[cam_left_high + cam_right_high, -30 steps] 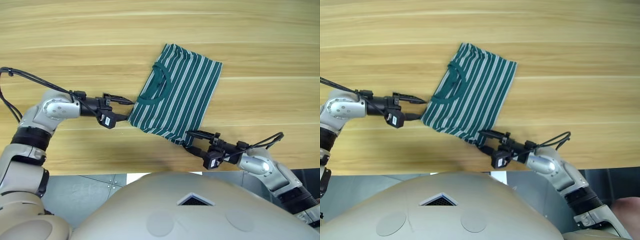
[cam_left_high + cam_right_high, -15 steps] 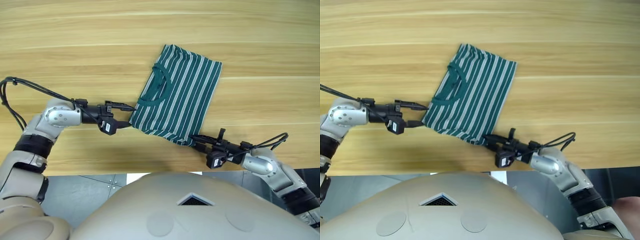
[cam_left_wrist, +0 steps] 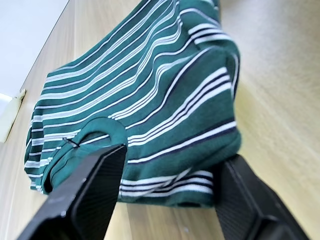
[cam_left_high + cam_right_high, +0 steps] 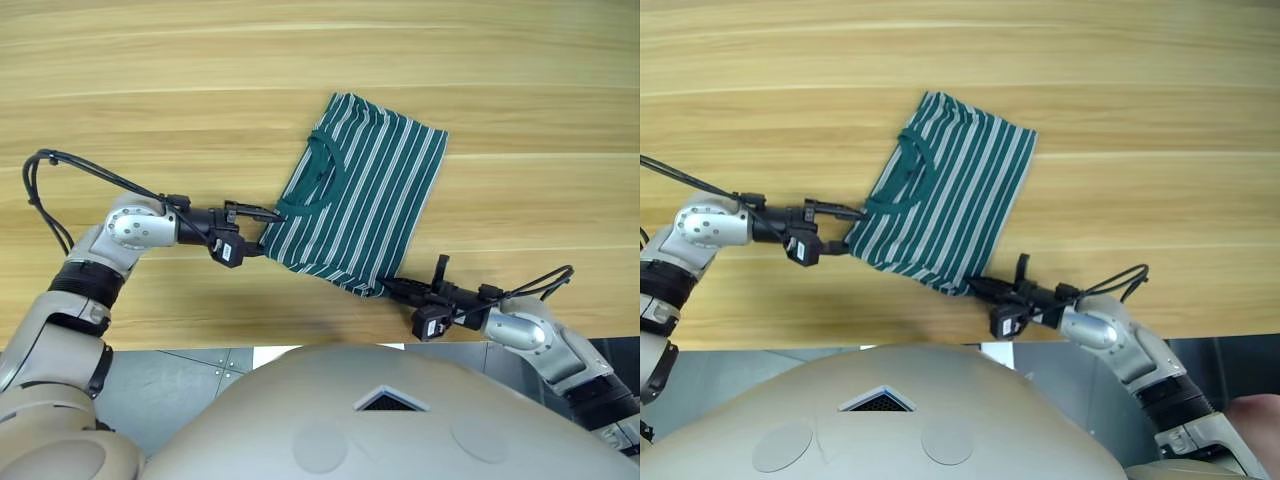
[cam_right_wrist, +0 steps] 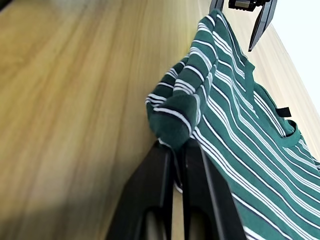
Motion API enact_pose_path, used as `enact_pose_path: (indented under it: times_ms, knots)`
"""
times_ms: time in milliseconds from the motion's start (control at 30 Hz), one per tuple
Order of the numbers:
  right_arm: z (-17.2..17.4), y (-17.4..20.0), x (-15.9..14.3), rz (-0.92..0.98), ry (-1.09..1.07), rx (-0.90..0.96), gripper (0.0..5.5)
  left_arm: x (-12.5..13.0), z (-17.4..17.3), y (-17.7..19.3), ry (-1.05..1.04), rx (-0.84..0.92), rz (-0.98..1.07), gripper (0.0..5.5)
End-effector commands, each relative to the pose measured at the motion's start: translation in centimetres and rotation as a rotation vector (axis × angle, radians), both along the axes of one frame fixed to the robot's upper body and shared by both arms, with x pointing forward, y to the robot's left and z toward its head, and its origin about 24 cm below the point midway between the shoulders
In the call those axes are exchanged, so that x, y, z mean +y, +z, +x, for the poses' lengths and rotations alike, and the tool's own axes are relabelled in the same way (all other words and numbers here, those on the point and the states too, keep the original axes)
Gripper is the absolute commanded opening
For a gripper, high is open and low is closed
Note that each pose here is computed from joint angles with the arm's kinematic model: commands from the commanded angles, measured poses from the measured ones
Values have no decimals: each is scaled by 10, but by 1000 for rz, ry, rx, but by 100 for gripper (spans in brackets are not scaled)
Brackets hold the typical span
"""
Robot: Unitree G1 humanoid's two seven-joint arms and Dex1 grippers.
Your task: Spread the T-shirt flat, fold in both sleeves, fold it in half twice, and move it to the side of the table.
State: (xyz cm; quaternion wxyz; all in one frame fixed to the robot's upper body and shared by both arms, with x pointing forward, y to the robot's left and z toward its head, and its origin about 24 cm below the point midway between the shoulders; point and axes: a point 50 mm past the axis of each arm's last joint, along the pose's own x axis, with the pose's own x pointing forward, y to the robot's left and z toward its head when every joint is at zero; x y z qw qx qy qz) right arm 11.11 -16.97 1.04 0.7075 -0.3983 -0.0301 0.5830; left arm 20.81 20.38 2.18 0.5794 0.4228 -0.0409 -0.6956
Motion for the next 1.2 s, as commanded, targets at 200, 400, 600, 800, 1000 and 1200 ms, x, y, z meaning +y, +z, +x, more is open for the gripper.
enact_pose_path:
  times_ms: [200,400,600,800,1000,1200]
  knots:
    - [7,-1,-9,-42,-15,-3,4,14,-22,-24,-21,140,122,191]
    - [16,-4,-19,-67,-43,-14,4,14,-28,-25,10,170,73,95]
    - [17,-5,-18,-63,-31,-15,4,7,-30,-26,59,197,-1,5]
    - [20,-3,-18,-52,-23,-21,4,-7,-31,-33,130,229,-96,0]
    - [25,-2,-26,-67,-8,-34,4,-16,-44,-43,267,224,-232,0]
    - [27,2,-33,-85,37,-43,4,-18,-63,-52,338,190,-193,0]
